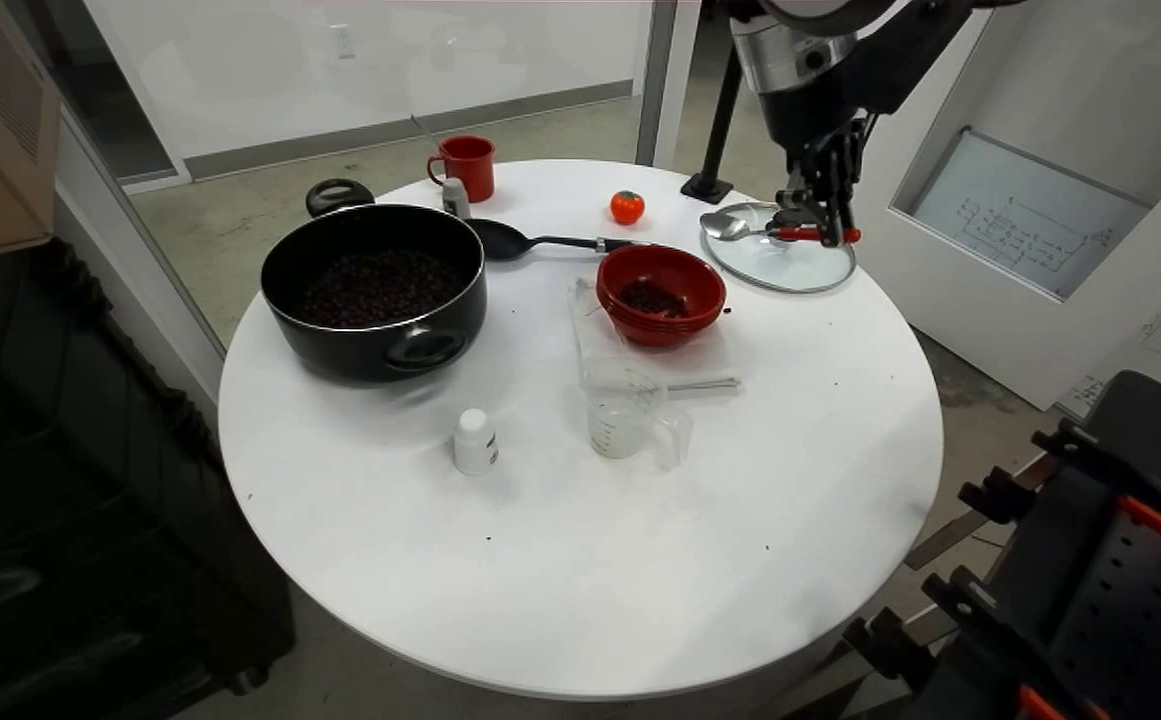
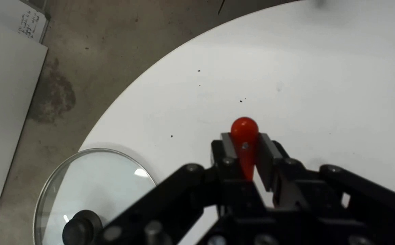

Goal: Use the small spoon on the table to scoop some beans out of the red bowl into the jar

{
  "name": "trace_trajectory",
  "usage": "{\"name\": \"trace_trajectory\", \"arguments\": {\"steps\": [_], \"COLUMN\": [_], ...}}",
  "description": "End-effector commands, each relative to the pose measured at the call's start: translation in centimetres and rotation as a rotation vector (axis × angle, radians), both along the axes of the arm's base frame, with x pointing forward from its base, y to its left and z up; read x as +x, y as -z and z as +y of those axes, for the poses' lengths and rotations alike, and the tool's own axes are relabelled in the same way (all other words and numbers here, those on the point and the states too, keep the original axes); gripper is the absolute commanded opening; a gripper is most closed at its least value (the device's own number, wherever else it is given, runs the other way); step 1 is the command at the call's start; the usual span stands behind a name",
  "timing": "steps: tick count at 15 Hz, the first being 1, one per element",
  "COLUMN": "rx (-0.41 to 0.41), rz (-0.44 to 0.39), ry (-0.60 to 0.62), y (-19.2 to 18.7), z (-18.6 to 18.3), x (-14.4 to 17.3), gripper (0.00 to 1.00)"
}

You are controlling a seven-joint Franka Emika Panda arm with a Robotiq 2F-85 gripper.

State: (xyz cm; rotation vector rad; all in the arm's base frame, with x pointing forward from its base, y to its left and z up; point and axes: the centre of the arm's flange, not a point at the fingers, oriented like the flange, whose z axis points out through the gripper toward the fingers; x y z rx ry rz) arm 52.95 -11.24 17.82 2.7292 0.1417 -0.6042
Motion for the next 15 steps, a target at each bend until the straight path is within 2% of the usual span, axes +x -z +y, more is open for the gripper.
{"name": "trace_trajectory", "arguments": {"steps": [1,6,15], "rx": [-0.078,-0.144,-0.344], "rz": [0.043,0.068,0.008], "ry": [-0.053,-0.169,-0.302], "y": [2.4,4.1,5.2], "z": [0.9,3.1,5.3], "x": [0.9,0.2,0.6], "gripper": [0.05,0.05,0.05]}}
